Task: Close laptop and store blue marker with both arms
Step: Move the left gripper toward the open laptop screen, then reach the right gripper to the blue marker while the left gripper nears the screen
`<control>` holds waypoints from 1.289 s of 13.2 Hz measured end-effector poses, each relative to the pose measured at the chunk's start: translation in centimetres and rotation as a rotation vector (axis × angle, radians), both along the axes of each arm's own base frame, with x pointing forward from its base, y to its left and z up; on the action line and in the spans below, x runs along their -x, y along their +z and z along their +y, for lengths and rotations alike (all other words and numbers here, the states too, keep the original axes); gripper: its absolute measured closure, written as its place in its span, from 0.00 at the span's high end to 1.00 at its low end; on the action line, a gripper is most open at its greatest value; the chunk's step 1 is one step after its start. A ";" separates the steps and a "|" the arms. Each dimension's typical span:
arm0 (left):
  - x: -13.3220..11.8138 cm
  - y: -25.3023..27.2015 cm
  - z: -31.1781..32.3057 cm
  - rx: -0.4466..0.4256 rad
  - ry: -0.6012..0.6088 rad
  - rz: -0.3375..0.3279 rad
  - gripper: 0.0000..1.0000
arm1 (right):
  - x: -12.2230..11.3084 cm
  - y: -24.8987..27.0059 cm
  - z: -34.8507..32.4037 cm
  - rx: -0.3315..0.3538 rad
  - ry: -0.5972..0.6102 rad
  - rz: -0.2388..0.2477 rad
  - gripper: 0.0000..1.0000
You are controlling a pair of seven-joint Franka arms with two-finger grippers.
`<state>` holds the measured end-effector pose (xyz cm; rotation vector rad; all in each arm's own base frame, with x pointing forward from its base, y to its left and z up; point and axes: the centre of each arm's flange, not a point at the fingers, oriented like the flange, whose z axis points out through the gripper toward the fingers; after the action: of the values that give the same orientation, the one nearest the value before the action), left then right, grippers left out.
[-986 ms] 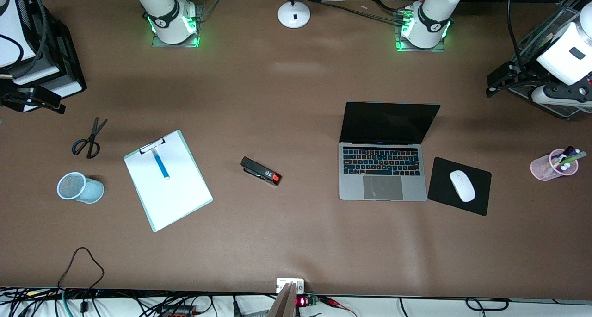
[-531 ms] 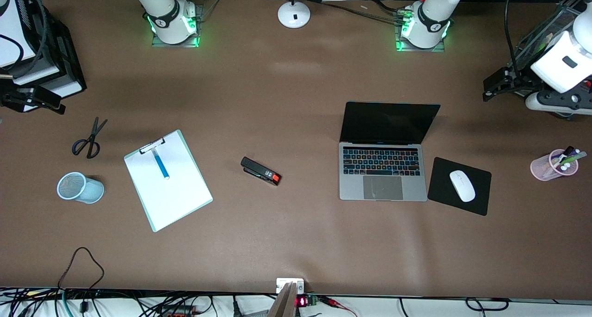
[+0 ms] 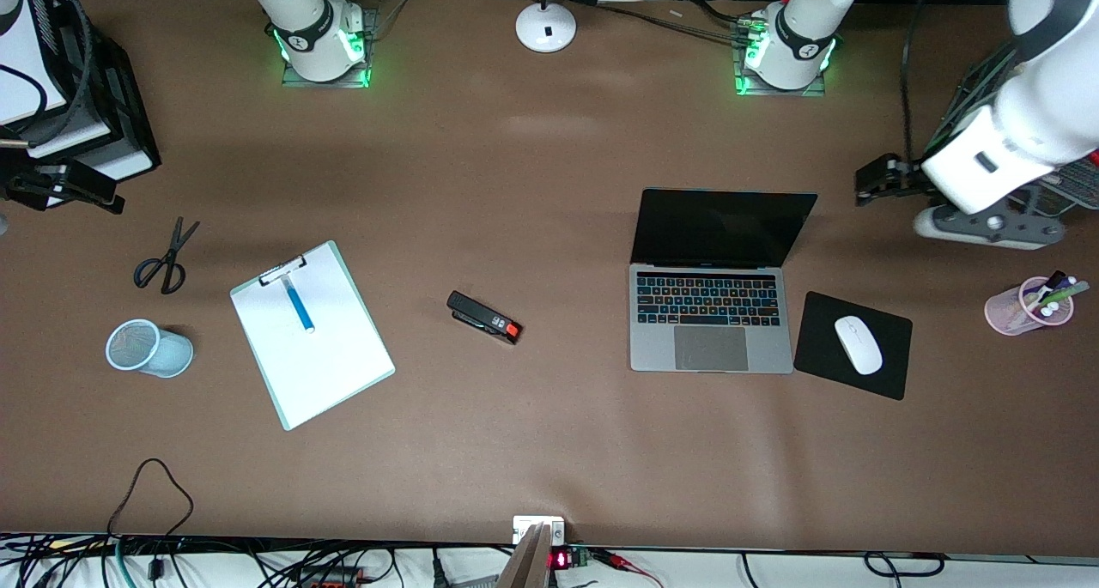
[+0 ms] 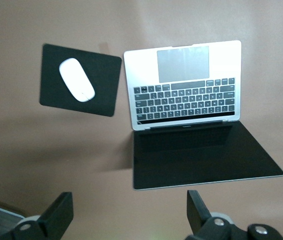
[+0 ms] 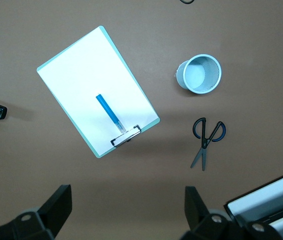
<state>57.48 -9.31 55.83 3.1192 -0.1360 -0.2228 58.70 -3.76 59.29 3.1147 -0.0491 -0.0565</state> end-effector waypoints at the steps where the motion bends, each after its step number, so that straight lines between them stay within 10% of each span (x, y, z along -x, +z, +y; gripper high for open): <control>1: 0.0 -1.0 -1.1 -0.004 0.012 0.019 1.00 | -0.1 -0.1 -0.1 0.000 -0.001 0.000 1.00; 17: 7.4 -10.5 -6.0 -0.096 0.031 0.171 1.00 | -4.8 -7.8 1.5 -0.036 0.013 0.003 1.00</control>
<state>50.10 -15.30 45.36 3.1750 -0.0771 -0.5083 63.51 -2.30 51.54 3.1504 -0.0288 -0.0627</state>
